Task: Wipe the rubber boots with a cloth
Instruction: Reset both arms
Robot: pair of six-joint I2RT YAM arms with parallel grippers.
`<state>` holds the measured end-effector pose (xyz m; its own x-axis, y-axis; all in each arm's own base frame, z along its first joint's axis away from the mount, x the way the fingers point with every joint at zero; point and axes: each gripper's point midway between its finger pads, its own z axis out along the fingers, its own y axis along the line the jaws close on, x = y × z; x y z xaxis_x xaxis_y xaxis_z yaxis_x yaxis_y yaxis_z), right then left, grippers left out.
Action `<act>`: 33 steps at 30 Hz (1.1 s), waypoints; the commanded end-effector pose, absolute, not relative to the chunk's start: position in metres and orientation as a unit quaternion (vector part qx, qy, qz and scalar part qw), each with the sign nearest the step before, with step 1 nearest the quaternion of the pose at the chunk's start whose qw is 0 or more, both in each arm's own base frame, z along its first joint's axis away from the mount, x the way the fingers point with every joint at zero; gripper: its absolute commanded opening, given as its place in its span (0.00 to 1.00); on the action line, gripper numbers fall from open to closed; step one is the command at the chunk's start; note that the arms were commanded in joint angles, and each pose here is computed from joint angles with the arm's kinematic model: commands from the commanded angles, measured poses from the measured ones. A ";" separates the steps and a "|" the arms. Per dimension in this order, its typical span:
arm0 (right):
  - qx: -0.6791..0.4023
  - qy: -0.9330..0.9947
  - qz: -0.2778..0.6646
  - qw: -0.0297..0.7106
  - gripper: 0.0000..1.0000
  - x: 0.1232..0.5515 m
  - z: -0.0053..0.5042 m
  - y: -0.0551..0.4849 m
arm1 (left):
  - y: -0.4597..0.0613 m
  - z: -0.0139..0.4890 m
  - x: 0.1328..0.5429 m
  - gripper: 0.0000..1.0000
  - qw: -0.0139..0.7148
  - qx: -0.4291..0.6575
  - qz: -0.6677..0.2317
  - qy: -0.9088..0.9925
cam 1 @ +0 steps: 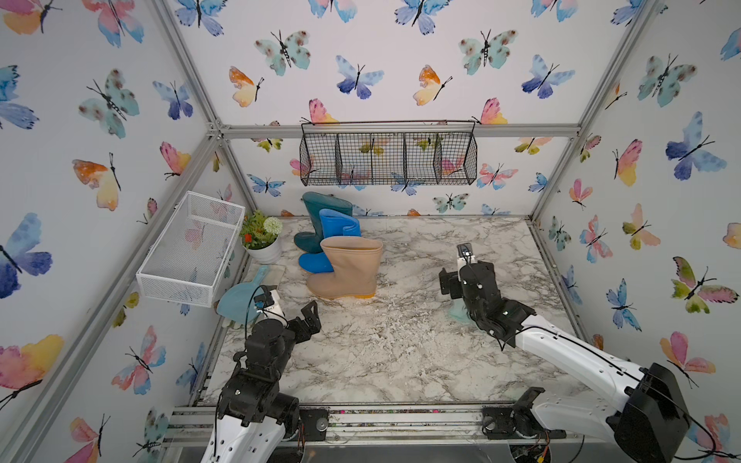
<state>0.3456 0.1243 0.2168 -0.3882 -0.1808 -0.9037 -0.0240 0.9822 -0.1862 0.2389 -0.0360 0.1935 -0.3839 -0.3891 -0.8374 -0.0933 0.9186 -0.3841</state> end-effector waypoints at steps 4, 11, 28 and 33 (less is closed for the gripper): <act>0.049 0.805 -0.149 0.572 1.00 0.351 0.197 0.034 | -0.035 0.165 0.271 0.98 0.535 -0.164 -0.114 0.821; 0.061 0.813 -0.129 0.565 1.00 0.363 0.165 0.012 | -0.009 0.153 0.289 0.98 0.580 -0.116 0.005 0.807; 0.045 0.775 -0.074 0.626 0.98 0.380 0.111 0.001 | 0.033 0.146 0.336 0.98 0.663 -0.089 -0.013 0.743; 0.050 0.768 -0.070 0.635 0.98 0.376 0.107 -0.002 | 0.022 0.140 0.350 0.98 0.642 -0.059 -0.031 0.764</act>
<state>0.3755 -0.0049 0.0996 -0.2367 -0.0087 -0.9715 0.1896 0.9803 -0.0550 0.3387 0.0350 0.1208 -0.2133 -0.1599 -0.9638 -0.1448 0.9808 -0.1307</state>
